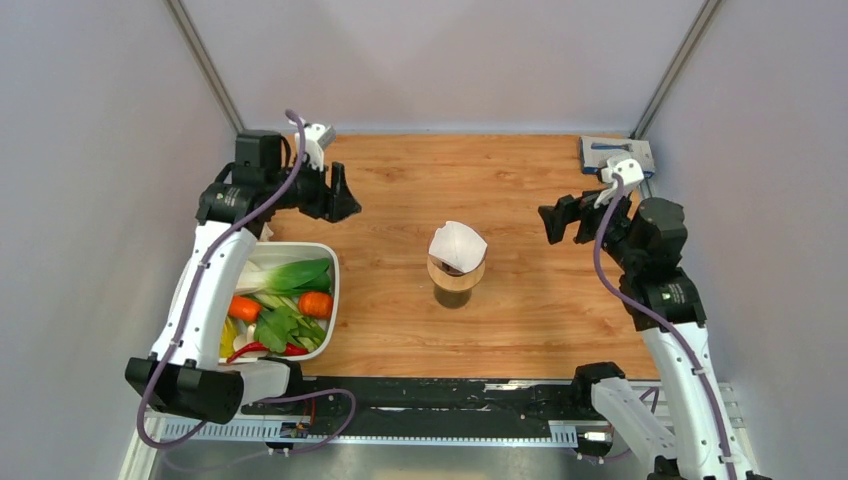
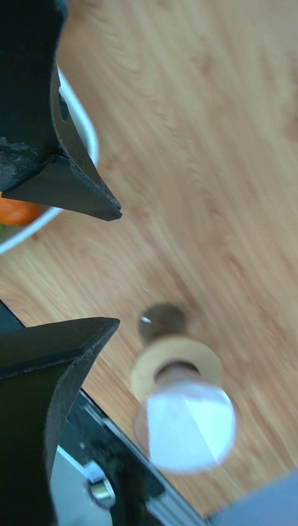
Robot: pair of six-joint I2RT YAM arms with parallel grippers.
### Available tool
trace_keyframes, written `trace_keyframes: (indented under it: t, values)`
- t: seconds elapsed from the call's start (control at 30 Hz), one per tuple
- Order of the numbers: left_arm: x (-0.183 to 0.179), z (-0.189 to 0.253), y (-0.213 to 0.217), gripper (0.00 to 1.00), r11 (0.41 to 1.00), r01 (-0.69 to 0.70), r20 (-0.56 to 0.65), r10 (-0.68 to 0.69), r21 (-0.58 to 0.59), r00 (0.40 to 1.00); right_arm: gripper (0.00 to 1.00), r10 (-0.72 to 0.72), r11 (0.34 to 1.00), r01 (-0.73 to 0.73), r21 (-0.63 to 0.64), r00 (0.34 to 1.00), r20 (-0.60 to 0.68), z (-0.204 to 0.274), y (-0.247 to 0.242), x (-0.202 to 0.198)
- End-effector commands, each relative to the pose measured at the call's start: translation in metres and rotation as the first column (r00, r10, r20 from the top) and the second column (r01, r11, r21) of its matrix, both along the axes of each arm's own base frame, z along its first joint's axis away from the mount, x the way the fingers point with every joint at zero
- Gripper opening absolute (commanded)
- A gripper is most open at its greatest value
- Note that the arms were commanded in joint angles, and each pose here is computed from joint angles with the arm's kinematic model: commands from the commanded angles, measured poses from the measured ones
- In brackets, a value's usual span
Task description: Place the coffee filter in the dripper
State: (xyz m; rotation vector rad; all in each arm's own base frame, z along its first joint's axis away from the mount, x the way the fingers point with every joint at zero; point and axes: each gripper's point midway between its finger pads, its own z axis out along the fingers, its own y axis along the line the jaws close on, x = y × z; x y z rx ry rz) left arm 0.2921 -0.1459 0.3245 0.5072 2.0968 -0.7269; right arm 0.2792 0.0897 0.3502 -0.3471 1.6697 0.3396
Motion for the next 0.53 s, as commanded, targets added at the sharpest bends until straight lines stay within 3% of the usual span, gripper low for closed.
trace_keyframes:
  t: [0.0, 0.1, 0.27, 0.5]
  values:
    - [0.002, -0.072, 0.042, 0.69, 0.964, -0.114, -0.065, 0.133, 0.241, 0.989, 1.00, -0.164, 0.982, 0.153, -0.112, 0.983, -0.088, -0.064, -0.034, 0.013]
    - [0.002, -0.108, 0.055, 0.70, 0.937, -0.144, -0.108, 0.187, 0.318, 0.976, 1.00, -0.184, 0.976, 0.163, -0.141, 0.971, -0.151, -0.103, -0.042, 0.014]
    - [0.007, -0.138, 0.071, 0.71, 0.899, -0.202, -0.076, 0.249, 0.389, 0.965, 1.00, -0.230, 0.968, 0.205, -0.142, 0.955, -0.187, -0.135, -0.056, 0.019]
    - [0.011, -0.140, 0.078, 0.71, 0.878, -0.246, -0.007, 0.273, 0.411, 0.962, 1.00, -0.238, 0.969, 0.222, -0.108, 0.955, -0.175, -0.131, -0.061, 0.020]
